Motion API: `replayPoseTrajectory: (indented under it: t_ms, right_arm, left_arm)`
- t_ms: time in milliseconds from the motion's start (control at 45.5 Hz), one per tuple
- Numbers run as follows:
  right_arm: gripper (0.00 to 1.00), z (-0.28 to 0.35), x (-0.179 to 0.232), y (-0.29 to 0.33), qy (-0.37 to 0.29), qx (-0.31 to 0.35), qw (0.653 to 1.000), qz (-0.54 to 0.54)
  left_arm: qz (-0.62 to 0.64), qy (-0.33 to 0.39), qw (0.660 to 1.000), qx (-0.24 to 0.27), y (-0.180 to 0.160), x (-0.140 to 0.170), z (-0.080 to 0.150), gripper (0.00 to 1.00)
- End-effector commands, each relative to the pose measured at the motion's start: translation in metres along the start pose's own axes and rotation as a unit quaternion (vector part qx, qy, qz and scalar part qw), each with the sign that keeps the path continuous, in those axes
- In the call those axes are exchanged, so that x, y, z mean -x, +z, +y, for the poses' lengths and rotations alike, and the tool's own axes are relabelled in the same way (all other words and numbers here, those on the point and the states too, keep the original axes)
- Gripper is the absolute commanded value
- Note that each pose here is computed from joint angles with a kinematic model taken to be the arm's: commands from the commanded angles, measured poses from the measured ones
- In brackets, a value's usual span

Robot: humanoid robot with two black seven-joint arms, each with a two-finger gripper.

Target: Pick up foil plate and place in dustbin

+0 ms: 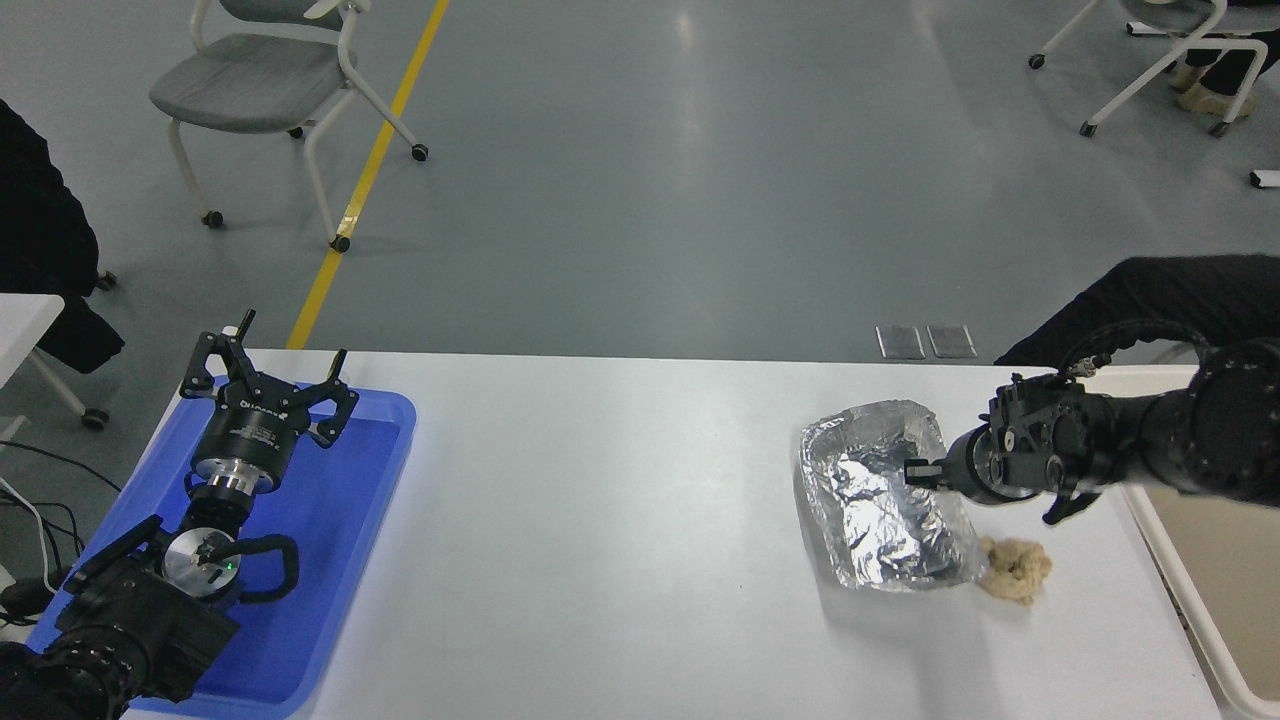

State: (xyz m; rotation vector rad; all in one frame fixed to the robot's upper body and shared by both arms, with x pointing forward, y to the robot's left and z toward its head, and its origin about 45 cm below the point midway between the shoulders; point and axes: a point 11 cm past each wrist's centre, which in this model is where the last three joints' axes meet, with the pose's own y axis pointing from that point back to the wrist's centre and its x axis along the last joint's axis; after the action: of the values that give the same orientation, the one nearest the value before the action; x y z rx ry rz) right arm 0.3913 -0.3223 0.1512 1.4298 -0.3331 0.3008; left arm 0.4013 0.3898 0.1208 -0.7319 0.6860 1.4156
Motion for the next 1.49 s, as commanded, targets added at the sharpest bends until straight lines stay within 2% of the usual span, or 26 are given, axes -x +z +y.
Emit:
replayPoseTrajectory:
  t_ms: [0,330,527,813,945,1187,1473]
  right_arm:
    - [0.00,0.080,-0.034,-0.003,0.015,0.005,1.000,0.017]
    - [0.00,0.198,-0.077,-0.033,0.029,-0.013,0.998,0.046]
    - [0.00,0.238,-0.086,-0.033,0.031,-0.016,0.998,0.045]
    - [0.00,0.255,-0.090,-0.032,0.035,-0.014,0.998,0.046]
    - [0.00,0.253,-0.089,-0.018,0.032,0.007,0.999,0.041]
    - [0.00,0.240,-0.086,0.068,0.030,0.054,0.998,-0.011]
    - [0.00,0.208,-0.060,0.241,0.046,0.165,0.981,-0.085]
  left_arm:
    - [-0.001,0.001,1.000,0.000,0.001,-0.001,0.001,1.00]
    - [-0.001,0.001,1.000,0.000,0.001,-0.001,0.001,1.00]
    - [-0.001,0.001,1.000,0.000,0.001,-0.001,0.001,1.00]
    - [-0.001,0.001,1.000,0.000,0.001,-0.001,0.001,1.00]
    - [-0.001,0.001,1.000,0.000,0.001,-0.001,0.001,1.00]
    - [-0.001,0.001,1.000,0.000,0.001,-0.001,0.001,1.00]
    - [-0.001,0.001,1.000,0.000,0.001,-0.001,0.001,1.00]
